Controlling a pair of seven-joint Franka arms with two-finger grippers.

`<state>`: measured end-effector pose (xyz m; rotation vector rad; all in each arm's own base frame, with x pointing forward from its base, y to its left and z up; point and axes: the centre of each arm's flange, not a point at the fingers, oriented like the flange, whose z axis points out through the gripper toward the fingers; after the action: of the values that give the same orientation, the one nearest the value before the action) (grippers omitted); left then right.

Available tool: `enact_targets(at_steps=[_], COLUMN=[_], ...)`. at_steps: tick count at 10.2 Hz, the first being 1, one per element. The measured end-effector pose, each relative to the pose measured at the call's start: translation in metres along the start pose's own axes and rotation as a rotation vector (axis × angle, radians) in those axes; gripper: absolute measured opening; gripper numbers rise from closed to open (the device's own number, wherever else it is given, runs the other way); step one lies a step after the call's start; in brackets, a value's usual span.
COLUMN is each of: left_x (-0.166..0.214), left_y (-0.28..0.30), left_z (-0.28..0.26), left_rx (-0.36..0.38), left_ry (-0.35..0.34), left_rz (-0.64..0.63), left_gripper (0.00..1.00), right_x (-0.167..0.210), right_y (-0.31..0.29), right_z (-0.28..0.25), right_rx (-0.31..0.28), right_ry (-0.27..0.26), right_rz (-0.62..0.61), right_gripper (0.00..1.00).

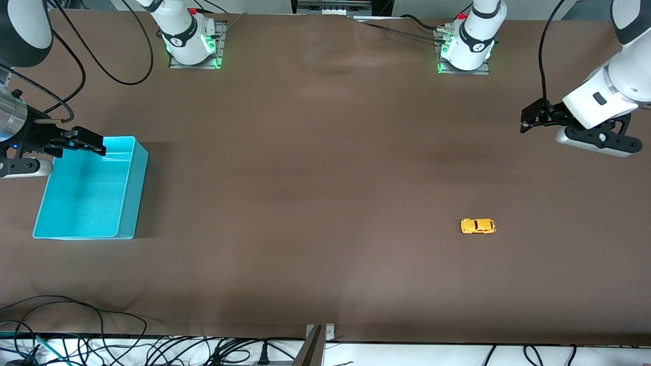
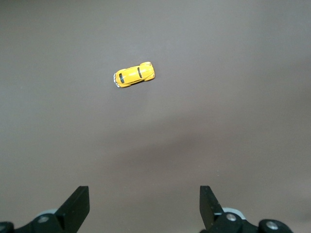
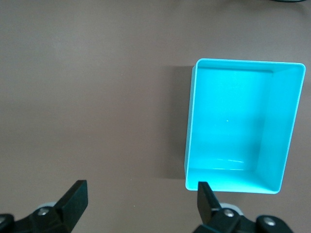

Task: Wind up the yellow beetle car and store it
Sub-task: 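Lower the open left gripper over the yellow beetle car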

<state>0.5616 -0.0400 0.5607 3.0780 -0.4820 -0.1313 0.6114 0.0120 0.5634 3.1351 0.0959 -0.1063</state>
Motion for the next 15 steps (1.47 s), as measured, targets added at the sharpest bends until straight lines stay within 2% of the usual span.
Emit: enact_targets(at_steps=[4, 7, 12, 15], left_x=[0.031, 0.062, 0.105, 0.117], left_y=[-0.017, -0.034, -0.057, -0.059], left_z=[0.05, 0.089, 0.185, 0.255], left_rx=[-0.043, -0.04, -0.014, 0.058], left_ry=[-0.061, -0.011, 0.017, 0.068], left_rz=[0.234, 0.473, 0.873, 1.095], left_gripper=[1.0, 1.0, 1.0, 1.0], right_x=[0.001, 0.005, 0.007, 0.009], right_y=[0.0, 0.0, 0.0, 0.002], right_z=[0.0, 0.004, 0.005, 0.009], right_rx=[0.0, 0.0, 0.0, 0.0], right_ry=[0.005, 0.014, 0.019, 0.014], right_rz=[0.0, 0.0, 0.0, 0.003], right_gripper=[1.0, 1.0, 1.0, 1.0])
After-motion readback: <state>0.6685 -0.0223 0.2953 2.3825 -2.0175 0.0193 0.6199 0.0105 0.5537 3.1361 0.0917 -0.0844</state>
